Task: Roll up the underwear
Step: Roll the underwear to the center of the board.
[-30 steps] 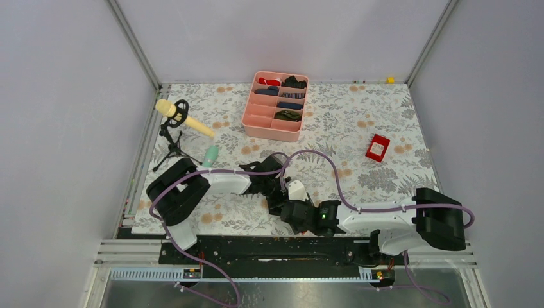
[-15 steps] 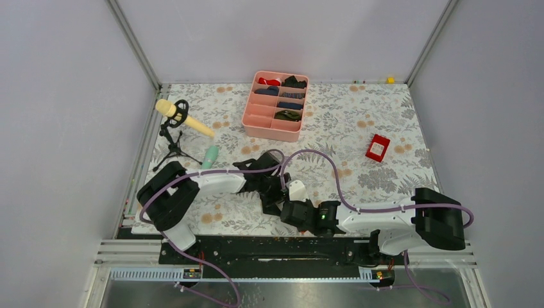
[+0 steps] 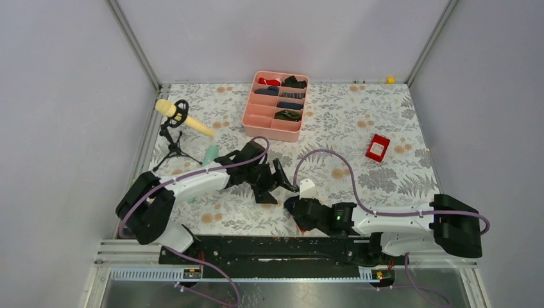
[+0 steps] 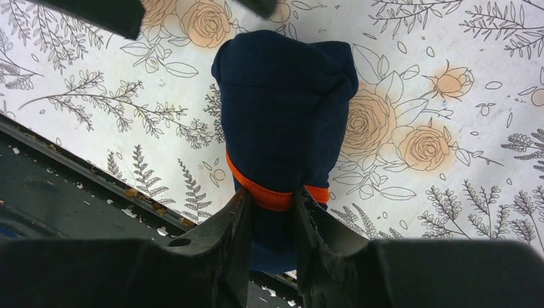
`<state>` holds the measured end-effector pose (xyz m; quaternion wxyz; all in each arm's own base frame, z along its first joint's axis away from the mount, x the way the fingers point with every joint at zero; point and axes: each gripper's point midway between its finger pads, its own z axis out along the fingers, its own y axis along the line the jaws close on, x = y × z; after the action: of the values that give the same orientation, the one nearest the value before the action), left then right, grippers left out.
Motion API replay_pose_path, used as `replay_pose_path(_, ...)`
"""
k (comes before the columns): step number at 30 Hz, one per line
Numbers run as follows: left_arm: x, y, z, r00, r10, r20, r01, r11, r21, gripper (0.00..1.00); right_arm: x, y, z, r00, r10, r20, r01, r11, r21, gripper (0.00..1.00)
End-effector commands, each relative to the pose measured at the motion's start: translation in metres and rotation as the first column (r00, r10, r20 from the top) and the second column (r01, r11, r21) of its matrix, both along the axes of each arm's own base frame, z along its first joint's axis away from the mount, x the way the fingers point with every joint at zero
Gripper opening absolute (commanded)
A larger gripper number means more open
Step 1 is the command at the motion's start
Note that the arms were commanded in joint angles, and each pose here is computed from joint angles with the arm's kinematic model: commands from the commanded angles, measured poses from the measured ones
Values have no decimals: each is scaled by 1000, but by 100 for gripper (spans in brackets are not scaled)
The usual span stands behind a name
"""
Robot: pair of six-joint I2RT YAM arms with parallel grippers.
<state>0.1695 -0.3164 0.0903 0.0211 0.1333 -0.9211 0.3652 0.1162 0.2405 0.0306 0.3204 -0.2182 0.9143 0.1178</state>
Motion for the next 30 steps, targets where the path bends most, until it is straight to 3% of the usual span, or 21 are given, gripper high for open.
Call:
replay_pose_path(1, 5, 4, 19, 998, 10, 60, -9, 1000, -15, 82, -4, -16, -15, 998, -4, -63, 3, 1000, -13, 3)
replay_pose_path(11, 3, 19, 18, 997, 8, 83, -7, 1000, -12, 80, -1, -13, -13, 988, 44, -150, -29, 994, 102, 3)
replay_pose_path(19, -14, 8, 3, 998, -64, 11, 64, 997, -33, 75, 5, -13, -11, 982, 75, -175, -54, 991, 120, 3)
replay_pose_path(25, -6, -11, -7, 998, 41, -38, -45, 992, -118, 60, 6, -13, -13, 981, 74, -177, -54, 992, 115, 3)
replay_pose_path(28, 1, -24, -8, 995, 78, -59, -89, 976, -200, 57, 6, -14, -13, 982, 69, -176, -49, 992, 119, 3)
replay_pose_path(30, 0, -29, -16, 994, 71, -79, -85, 978, -190, 54, 6, -15, -13, 982, 66, -179, -45, 992, 121, 3)
